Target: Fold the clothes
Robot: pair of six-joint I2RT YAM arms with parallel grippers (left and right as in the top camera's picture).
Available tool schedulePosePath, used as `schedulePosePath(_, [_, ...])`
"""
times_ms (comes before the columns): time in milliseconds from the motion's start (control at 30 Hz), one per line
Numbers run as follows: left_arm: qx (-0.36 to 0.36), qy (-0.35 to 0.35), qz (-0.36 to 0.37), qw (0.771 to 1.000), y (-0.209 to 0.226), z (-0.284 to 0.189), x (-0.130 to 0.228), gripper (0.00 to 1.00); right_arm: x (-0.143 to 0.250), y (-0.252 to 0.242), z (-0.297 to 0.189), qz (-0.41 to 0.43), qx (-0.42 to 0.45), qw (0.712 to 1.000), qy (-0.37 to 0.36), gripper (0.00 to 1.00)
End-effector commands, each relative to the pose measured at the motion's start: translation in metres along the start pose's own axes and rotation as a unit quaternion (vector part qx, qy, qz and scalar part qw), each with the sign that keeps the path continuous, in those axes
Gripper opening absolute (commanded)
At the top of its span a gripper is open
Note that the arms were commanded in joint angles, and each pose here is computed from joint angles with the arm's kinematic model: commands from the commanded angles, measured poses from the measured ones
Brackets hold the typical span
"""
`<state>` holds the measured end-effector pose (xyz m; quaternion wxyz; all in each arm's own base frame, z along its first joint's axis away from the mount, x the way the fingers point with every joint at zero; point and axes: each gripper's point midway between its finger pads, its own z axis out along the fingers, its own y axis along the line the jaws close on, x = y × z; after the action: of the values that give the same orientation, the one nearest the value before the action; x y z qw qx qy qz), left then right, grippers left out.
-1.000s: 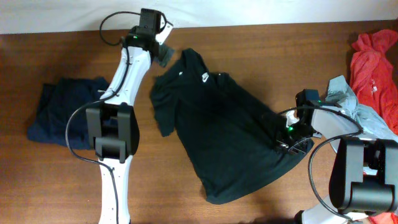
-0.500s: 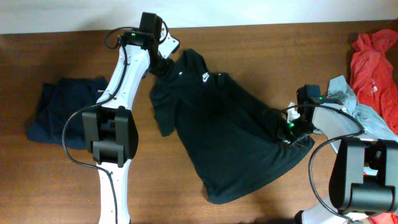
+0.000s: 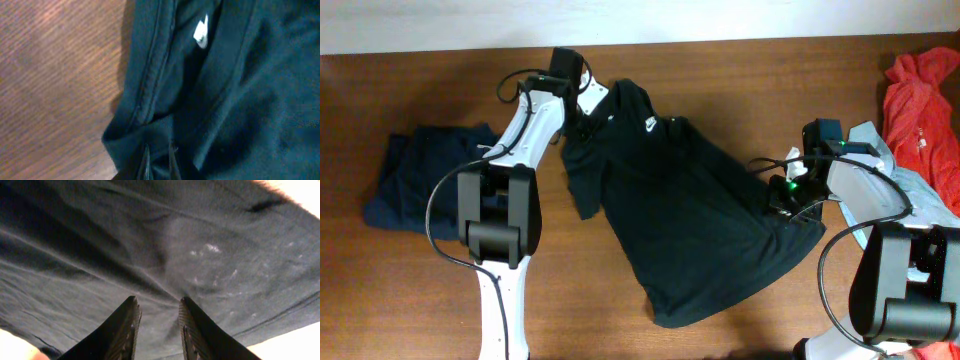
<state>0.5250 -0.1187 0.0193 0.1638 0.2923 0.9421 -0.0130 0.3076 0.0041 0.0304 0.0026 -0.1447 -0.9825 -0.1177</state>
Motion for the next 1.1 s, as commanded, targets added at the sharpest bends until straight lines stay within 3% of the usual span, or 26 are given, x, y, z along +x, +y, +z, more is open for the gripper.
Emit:
schedulePosePath(0, [0.003,-0.012,-0.001,1.0,0.002,0.005,-0.003,0.15,-0.004,0.002,-0.006,-0.011,0.005,1.0,-0.009,0.31])
schedulePosePath(100, [-0.012,-0.005,-0.005,1.0,0.01,0.014,0.001,0.14,-0.002,0.001,-0.006,-0.01,0.005,1.0,-0.006,0.31])
schedulePosePath(233, [-0.101,0.045,-0.047,0.993,0.048,0.037,0.028,0.08,0.003,0.0,-0.006,-0.008,0.007,1.0,0.005,0.31])
schedulePosePath(333, [-0.121,0.072,-0.069,0.988,0.062,0.05,0.048,0.07,0.006,0.0,-0.006,-0.007,0.008,1.0,0.01,0.31])
schedulePosePath(633, [-0.138,0.094,-0.185,0.968,0.106,0.038,0.083,0.04,0.003,0.0,-0.006,-0.008,0.007,1.0,0.005,0.31])
schedulePosePath(1067, [-0.12,0.139,-0.183,0.966,0.097,0.001,0.094,0.03,-0.045,0.006,0.015,-0.027,-0.011,0.997,-0.071,0.28])
